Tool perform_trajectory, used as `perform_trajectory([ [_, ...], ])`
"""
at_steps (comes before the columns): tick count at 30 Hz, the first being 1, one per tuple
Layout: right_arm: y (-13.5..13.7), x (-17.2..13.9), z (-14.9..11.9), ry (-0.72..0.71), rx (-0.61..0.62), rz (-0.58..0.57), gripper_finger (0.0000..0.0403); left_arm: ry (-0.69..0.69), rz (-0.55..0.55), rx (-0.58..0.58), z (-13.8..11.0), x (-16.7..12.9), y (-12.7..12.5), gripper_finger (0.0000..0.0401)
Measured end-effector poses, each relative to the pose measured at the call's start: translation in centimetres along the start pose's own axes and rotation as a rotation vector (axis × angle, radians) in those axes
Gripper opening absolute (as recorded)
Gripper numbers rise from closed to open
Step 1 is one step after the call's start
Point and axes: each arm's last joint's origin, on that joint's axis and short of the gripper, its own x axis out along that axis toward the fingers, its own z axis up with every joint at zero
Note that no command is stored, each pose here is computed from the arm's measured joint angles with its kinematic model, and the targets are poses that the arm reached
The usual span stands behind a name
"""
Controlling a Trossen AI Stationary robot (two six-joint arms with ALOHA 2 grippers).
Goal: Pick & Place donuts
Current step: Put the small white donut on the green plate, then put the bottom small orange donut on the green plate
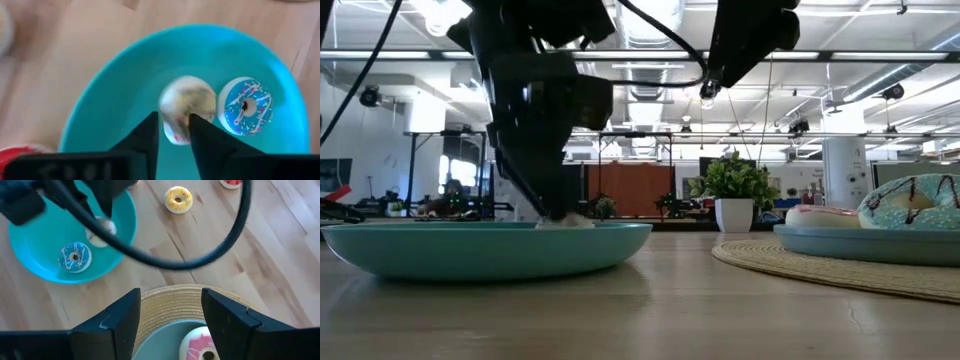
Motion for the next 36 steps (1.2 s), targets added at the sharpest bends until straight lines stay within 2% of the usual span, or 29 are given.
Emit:
perform_trajectory([
  [4,0.0,0.2,-0.2,0.006,-0.005,-0.006,0.0203,-0.036,0.007,-0.005,0.1,-1.9,-0.1,0.0122],
  [8,-0.1,0.5,-0.5,0.015,-0.014,-0.015,0.0203,-0.078,0.053,-0.011,-0.3,-4.8,0.2,0.0132],
  [10,-0.2,0.7,-0.7,0.022,-0.018,-0.022,0.0203,-0.096,0.129,-0.013,-0.8,-6.5,0.7,0.0132],
  [13,-0.4,1.0,-1.0,0.031,-0.024,-0.031,0.0203,-0.141,0.335,-0.040,-1.7,-8.5,2.2,0.0132],
  [15,-0.4,1.1,-1.1,0.032,-0.025,-0.031,0.0203,-0.138,0.386,-0.088,-2.0,-8.9,4.0,0.0132],
  [20,-0.4,1.1,-1.1,0.030,-0.027,-0.029,0.0203,-0.037,0.209,-0.246,-2.6,-6.8,8.4,0.0132],
  [23,-0.4,1.1,-1.1,0.029,-0.026,-0.028,0.0203,-0.010,0.134,-0.307,-2.8,-5.6,9.9,0.0132],
  [36,-0.5,1.1,-1.0,0.027,-0.024,-0.028,0.0203,0.047,0.116,-0.293,-2.9,-3.3,10.5,0.0132],
])
